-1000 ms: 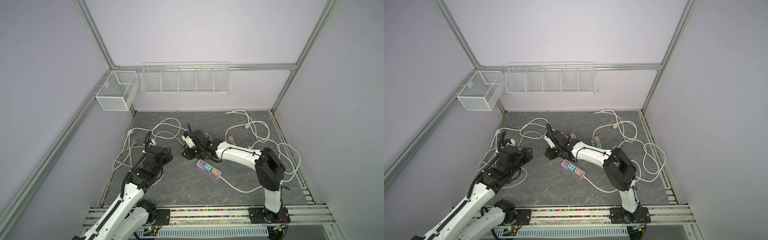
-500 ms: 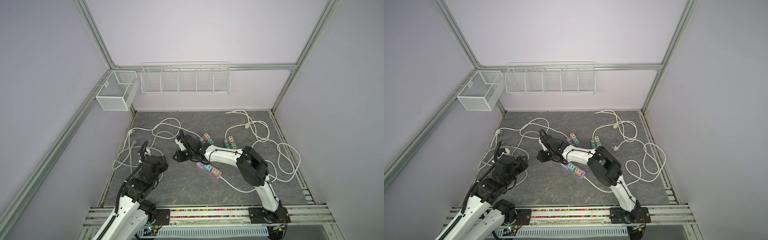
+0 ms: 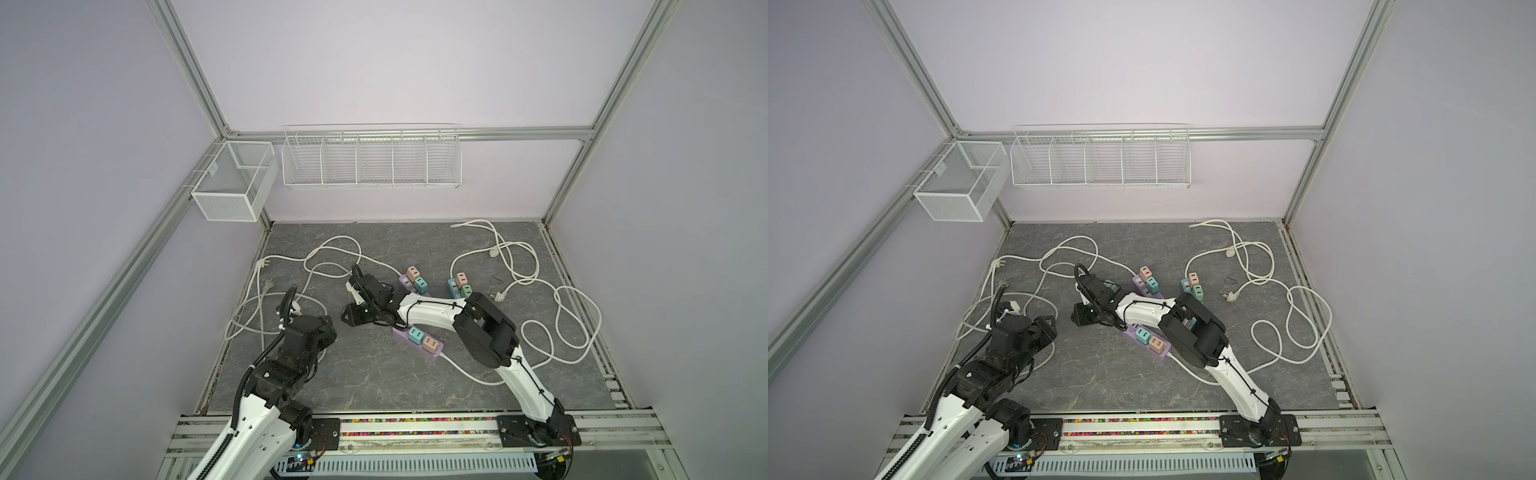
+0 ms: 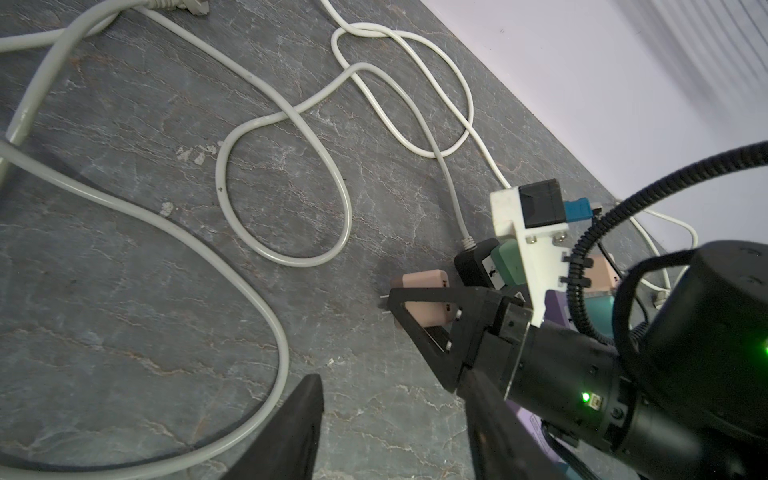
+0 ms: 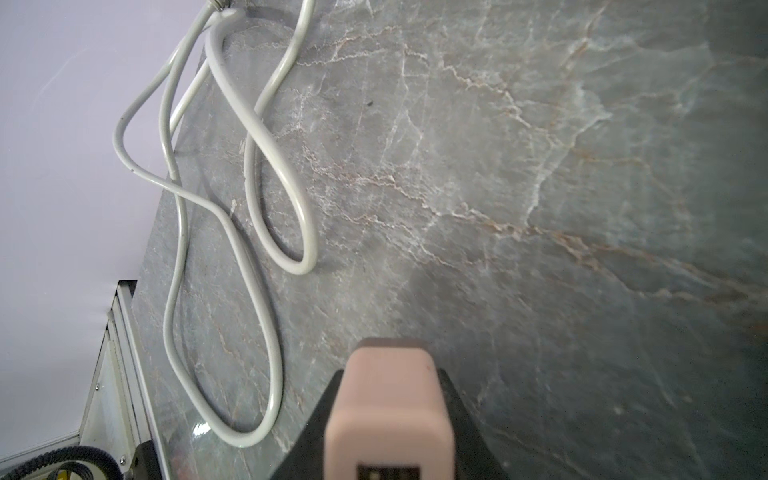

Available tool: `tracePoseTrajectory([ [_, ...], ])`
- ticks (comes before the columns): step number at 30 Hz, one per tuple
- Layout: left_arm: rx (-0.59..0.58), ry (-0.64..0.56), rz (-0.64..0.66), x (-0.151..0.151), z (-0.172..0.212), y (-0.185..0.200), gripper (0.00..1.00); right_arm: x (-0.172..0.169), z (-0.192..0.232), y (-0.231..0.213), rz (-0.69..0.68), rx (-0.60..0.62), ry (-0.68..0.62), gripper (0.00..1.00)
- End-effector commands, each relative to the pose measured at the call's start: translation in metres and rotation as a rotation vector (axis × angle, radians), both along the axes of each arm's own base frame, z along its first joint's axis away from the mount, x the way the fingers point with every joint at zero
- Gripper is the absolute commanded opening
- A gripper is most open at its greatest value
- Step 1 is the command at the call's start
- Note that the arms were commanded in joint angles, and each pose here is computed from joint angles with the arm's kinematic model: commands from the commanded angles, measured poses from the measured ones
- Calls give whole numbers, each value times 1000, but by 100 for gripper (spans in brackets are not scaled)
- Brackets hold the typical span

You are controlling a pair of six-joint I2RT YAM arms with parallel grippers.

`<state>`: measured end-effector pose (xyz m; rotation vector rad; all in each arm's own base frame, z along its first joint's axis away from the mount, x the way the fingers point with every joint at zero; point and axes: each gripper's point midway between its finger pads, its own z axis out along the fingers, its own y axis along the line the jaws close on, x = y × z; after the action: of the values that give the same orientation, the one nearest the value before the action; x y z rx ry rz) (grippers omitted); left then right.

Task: Pull the plug off the socket
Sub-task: 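Lift the pink adapter away with the right gripper while the left gripper withdraws, then lower the pink adapter onto the table near the left gripper and open the right gripper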

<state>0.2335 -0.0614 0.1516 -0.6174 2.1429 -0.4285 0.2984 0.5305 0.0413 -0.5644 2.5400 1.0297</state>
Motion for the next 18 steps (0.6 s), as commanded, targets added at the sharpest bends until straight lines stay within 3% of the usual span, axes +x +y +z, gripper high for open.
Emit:
tracePoseTrajectory([
  [1,4,8,20,-1,-4,4,57,1,2,9,0,26,0,33],
  [11,25,-5,24,4,0,5,59,-3,-9,6,12,3,5,40],
  [18,28,-2,23,4,0,5,60,-5,-3,-5,21,-34,-34,52],
])
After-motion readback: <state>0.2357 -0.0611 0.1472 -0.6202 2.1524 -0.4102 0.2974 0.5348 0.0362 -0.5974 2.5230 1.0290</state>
